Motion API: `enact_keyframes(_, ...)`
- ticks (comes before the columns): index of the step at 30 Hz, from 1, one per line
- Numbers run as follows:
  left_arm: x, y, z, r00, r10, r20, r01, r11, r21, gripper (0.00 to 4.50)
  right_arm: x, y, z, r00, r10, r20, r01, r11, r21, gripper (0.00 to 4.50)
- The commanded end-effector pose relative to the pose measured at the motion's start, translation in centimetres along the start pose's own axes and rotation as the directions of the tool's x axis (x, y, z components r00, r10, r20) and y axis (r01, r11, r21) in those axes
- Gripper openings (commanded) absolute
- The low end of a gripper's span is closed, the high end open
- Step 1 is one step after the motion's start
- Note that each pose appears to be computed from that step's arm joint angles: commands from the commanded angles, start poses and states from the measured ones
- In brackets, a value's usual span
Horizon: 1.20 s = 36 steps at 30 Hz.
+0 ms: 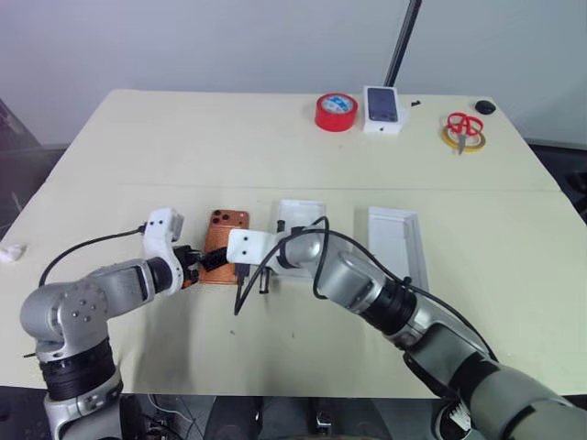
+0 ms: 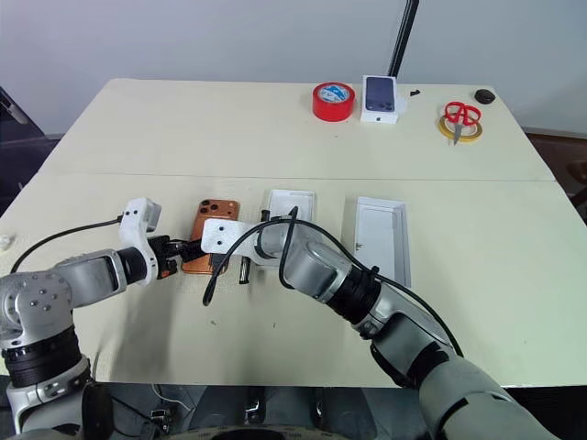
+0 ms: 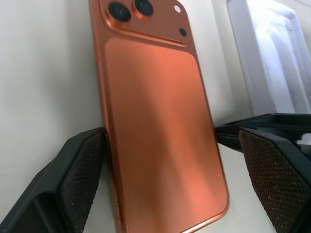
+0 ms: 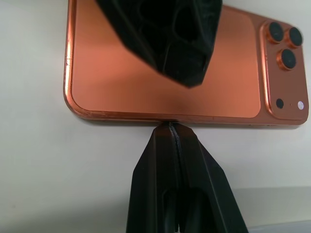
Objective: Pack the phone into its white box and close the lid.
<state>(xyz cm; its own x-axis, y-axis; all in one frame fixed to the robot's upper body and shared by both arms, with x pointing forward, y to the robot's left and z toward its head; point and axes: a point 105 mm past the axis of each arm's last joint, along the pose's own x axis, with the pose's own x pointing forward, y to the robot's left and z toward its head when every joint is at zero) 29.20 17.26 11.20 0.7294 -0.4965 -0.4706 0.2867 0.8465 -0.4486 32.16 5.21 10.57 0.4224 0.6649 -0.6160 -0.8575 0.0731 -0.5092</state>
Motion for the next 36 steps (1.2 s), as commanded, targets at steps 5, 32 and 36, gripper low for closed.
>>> enact_keyframes(5, 1.2, -2.5, -2.1, 0.987, -0.137, -0.082, 0.132, 0.989, -0.064, 4.47, -0.3, -0.1, 1.0, 0.999, -0.01, 0.046, 0.011, 1.0, -0.019, 0.0)
enact_keyframes(32, -0.4, 2.3, 0.7, 0.99, -0.029, 0.135, 0.08, 0.916, -0.393, 1.76, -0.4, 0.0, 0.7, 0.999, -0.026, 0.045, 0.026, 1.0, -0.001, 0.0)
enact_keyframes(36, -0.5, 2.5, 0.5, 0.99, -0.023, 0.141, 0.081, 0.904, -0.42, 1.76, -0.8, -0.4, 0.7, 0.998, -0.037, 0.047, 0.037, 0.999, 0.006, 0.0)
